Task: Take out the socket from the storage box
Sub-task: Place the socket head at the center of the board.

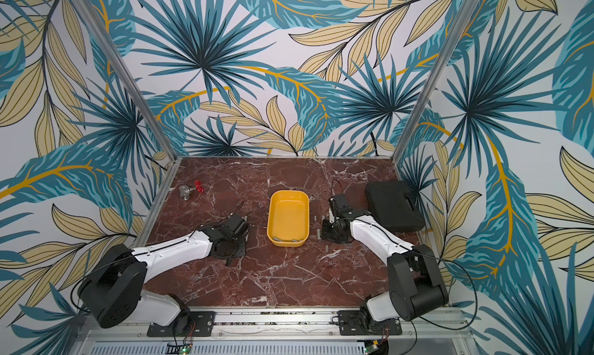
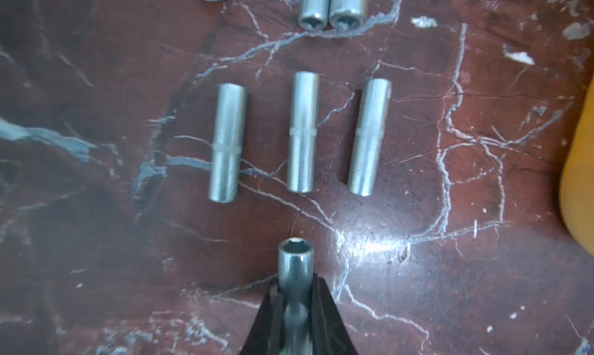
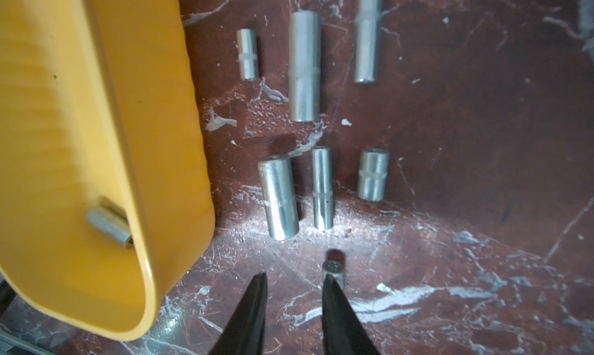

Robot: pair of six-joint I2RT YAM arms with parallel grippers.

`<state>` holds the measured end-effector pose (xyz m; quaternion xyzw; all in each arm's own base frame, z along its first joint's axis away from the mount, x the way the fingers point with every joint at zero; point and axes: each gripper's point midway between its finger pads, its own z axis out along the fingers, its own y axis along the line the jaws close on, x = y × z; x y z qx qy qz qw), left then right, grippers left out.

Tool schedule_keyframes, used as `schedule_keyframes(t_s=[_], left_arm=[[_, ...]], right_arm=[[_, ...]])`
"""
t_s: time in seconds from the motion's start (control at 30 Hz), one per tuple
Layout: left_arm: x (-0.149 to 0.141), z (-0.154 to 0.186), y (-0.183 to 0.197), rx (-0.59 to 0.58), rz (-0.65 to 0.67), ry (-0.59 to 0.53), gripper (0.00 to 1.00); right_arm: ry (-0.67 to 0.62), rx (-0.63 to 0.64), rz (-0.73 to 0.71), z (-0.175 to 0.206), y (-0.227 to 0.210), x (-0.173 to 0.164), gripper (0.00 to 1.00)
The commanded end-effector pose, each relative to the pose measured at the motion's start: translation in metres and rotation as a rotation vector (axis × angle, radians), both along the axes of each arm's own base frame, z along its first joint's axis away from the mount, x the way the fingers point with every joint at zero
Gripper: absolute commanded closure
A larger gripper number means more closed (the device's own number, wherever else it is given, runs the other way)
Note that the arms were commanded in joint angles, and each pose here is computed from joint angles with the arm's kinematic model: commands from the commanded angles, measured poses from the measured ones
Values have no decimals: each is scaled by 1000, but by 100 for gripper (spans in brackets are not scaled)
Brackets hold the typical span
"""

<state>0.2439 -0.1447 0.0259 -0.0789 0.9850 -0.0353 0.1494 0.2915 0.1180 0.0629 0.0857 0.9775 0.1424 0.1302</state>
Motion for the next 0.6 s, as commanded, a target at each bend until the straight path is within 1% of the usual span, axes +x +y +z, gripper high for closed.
schedule_keyframes(t_s=[0.0,0.23,0.3,0.37,0.57], left_arm=[[2,-11,-2,-17,20,0,90],[2,-19,0,-3,19,18,89],[2,-19,2,5,22,19,83],[0,-19,4,12,26,23,80],[0,-16,7,21,29,16,77]], right_arm=[[4,7,-2,-3,1,1,69],[8,-2,-1,-5,-1,0,69],[8,-1,-3,-5,0,0,69],[7,-1,-2,-5,0,1,69],[-2,-6,1,-2,0,4,67]])
